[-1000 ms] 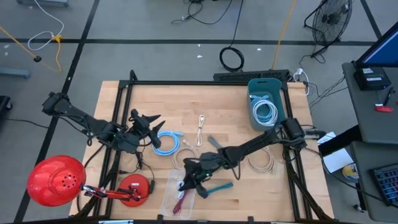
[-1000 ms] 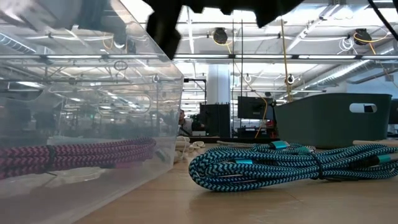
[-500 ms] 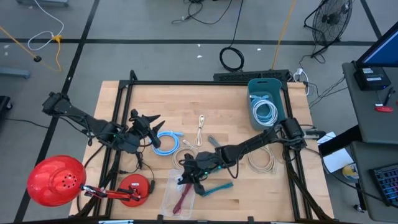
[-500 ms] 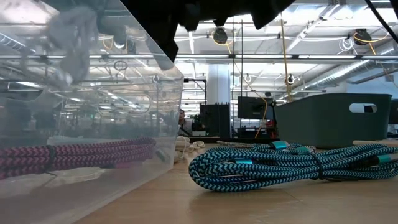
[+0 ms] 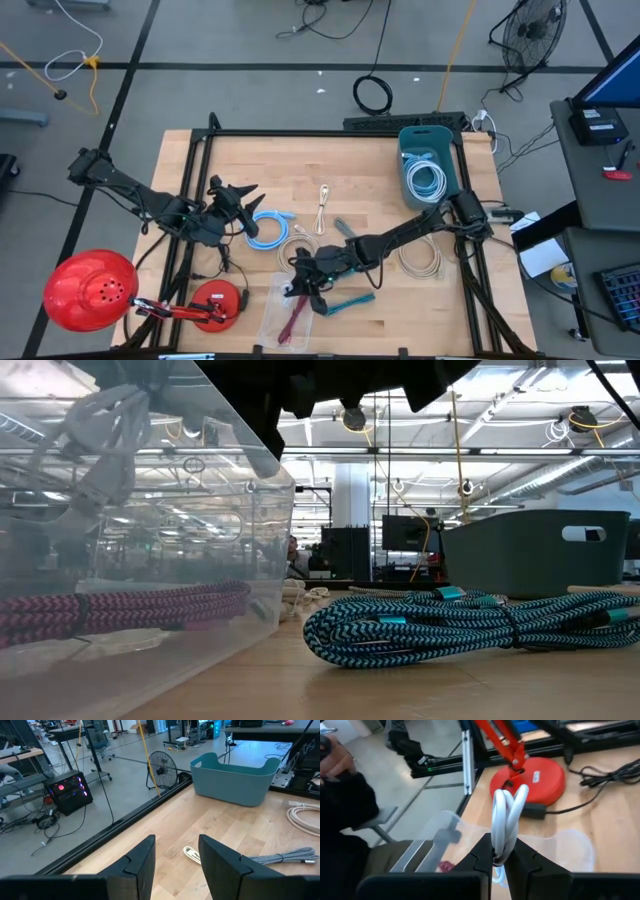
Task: Pick & Place USB Port
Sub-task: Put the left white charger cable into the transparent cable
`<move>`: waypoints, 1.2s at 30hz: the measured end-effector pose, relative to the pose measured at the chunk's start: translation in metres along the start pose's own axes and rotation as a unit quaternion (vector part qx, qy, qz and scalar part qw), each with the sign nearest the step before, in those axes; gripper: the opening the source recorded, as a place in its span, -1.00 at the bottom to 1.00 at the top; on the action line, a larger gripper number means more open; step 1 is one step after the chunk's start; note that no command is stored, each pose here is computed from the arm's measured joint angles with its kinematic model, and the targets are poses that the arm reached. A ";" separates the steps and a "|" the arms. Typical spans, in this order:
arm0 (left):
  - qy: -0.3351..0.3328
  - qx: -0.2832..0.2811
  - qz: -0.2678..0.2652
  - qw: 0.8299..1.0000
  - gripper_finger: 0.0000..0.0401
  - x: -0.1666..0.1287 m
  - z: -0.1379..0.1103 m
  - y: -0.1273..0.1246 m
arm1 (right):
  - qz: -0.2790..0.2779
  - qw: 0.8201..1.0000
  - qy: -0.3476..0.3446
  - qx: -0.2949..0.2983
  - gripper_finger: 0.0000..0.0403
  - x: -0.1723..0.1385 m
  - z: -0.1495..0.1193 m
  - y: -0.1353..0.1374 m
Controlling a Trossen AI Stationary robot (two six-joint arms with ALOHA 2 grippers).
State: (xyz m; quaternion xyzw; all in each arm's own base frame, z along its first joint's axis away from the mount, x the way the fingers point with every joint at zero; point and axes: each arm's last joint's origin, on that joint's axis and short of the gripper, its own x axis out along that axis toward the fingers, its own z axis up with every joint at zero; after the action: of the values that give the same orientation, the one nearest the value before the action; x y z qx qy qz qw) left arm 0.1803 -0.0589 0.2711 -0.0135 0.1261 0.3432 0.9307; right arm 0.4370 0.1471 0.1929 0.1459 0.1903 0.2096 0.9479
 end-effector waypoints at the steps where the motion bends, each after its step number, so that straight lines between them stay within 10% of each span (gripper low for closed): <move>1: 0.000 0.000 0.000 1.000 -0.23 0.000 0.000 0.000 | 0.007 1.000 -0.002 -0.001 -0.90 0.001 -0.001 0.002; 36: 0.005 0.003 0.005 1.000 -0.23 0.000 -0.002 0.001 | 0.082 0.995 0.042 0.033 -0.74 0.042 -0.022 -0.006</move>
State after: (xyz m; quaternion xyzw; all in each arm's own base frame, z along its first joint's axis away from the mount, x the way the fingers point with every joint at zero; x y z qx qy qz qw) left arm 0.1789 -0.0581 0.2691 -0.0120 0.1321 0.3476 0.9282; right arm 0.4649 0.1648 0.1589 0.1832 0.2245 0.2859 0.9134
